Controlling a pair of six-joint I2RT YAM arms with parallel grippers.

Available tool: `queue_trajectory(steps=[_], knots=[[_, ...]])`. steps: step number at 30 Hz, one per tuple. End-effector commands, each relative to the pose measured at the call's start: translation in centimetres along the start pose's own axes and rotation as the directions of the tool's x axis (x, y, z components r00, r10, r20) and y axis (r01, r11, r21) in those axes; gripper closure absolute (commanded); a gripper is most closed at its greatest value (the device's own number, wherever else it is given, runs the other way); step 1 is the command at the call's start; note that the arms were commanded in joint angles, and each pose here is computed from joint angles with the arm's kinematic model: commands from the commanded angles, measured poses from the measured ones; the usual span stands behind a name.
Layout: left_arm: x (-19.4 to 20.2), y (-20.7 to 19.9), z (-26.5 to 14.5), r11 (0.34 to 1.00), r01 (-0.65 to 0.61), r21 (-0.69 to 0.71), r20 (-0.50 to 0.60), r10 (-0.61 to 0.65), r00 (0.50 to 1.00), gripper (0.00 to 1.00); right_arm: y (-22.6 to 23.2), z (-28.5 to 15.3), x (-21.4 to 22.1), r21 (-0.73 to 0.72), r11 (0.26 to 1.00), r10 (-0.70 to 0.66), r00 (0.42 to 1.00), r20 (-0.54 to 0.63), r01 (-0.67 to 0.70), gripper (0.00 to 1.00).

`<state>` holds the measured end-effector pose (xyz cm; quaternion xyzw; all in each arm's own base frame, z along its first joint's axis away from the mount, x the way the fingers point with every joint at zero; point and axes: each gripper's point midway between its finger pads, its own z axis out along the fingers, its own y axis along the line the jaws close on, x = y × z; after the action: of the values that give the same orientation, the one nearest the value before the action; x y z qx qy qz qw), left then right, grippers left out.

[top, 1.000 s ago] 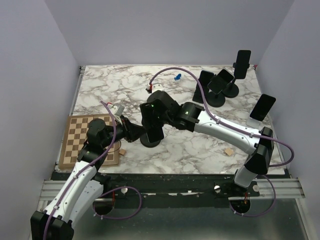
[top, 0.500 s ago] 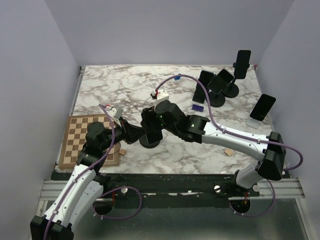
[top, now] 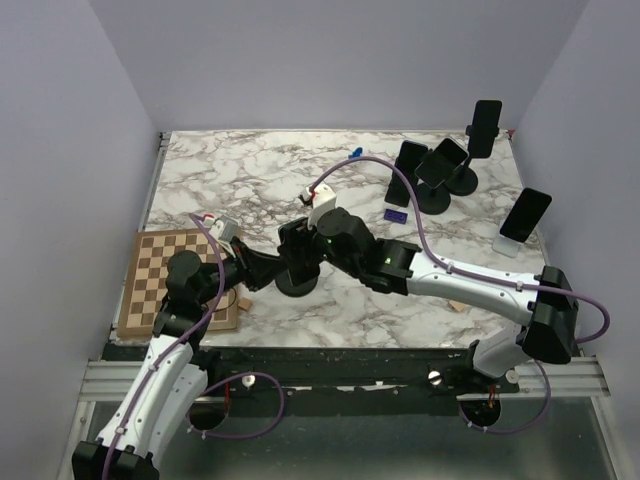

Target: Remove the phone from the phone stand

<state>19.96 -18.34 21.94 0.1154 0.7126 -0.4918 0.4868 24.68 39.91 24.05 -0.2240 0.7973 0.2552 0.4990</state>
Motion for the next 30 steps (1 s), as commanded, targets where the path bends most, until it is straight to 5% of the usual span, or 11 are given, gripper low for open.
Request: queue_trajectory(steps=[1,16,30], knots=[[1.0,-0.2,-0.7,0.998,0.032,0.055,-0.043,-0.03,0.999,1.0,-3.4,-0.9,-1.8,0.05,0.994,-0.103,0.993,0.053,0.1,0.99],[1.5,0.4,-0.7,0.997,0.057,0.048,-0.083,-0.053,0.995,1.0,2.5,-2.4,-2.2,-0.39,0.914,-0.123,0.992,-0.008,0.11,0.99],[1.2,1.0,-1.1,0.992,0.114,-0.059,-0.103,-0.119,0.987,1.0,5.4,-7.7,-7.9,-0.493,0.852,0.2,0.98,-0.006,-0.177,0.99]])
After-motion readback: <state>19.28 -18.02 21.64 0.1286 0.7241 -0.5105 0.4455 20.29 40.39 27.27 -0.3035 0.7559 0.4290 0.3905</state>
